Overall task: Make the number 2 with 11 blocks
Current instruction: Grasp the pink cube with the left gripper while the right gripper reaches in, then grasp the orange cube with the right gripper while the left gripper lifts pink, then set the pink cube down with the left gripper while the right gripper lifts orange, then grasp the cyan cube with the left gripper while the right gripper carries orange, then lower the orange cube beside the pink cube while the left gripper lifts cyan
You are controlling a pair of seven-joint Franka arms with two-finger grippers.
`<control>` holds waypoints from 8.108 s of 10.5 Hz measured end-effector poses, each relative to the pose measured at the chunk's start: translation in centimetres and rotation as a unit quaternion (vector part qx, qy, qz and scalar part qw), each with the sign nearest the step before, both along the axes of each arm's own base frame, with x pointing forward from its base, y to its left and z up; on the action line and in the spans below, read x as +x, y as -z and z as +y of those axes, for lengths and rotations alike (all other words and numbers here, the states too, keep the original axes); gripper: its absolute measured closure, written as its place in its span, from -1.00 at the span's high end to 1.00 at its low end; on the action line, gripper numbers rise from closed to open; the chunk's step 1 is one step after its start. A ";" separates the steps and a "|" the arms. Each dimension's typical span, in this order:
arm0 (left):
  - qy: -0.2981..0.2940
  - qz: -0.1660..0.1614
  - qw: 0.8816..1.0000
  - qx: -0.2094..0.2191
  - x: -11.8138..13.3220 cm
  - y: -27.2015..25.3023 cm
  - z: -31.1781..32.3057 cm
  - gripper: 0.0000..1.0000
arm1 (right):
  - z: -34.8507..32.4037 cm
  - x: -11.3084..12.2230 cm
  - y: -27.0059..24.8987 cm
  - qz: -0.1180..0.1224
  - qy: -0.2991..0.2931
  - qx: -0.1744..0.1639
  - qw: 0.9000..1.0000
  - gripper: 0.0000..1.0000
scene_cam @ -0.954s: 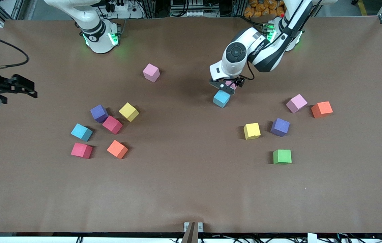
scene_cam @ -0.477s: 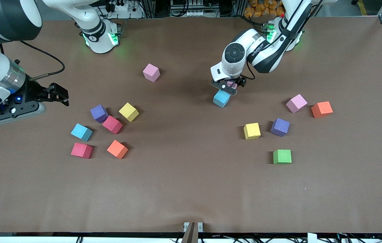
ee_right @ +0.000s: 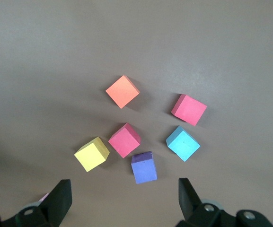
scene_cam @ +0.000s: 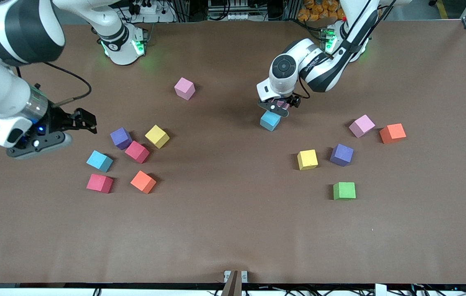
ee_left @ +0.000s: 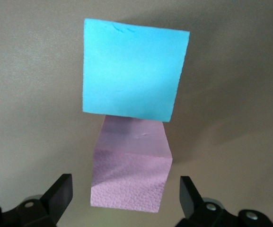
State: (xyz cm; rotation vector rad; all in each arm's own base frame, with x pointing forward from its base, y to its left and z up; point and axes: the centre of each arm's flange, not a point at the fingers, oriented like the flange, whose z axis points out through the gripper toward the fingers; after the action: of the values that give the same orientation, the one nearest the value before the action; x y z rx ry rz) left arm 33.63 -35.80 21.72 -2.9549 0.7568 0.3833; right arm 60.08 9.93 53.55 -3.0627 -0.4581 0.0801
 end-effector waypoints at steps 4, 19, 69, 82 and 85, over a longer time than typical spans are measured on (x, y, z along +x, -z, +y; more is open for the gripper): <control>0.001 0.001 1.000 0.001 -0.1 0.2 0.0 1.00 | -0.7 -0.5 4.1 0.027 0.012 0.016 0.999 1.00; -0.119 -0.027 0.992 0.026 -3.1 -0.6 -4.0 0.07 | 3.1 1.8 22.1 -0.094 -0.086 0.016 0.992 1.00; -0.646 -0.008 0.761 0.051 9.3 -2.8 1.3 1.00 | 16.1 -6.3 24.2 0.064 -0.106 0.040 0.992 0.12; -0.650 -0.013 0.759 0.033 6.3 0.2 0.1 1.00 | 34.2 -31.1 21.1 0.014 -0.469 -0.025 0.883 0.12; -0.651 -0.009 0.758 0.033 6.3 1.1 0.1 1.00 | 33.9 -34.3 24.7 -0.028 -0.500 0.005 0.865 0.12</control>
State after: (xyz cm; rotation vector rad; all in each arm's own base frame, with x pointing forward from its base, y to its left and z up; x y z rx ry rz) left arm 39.88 -35.73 20.67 -2.8311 -1.4127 0.3687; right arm 25.83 43.83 28.87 -2.4459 -1.9492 0.0168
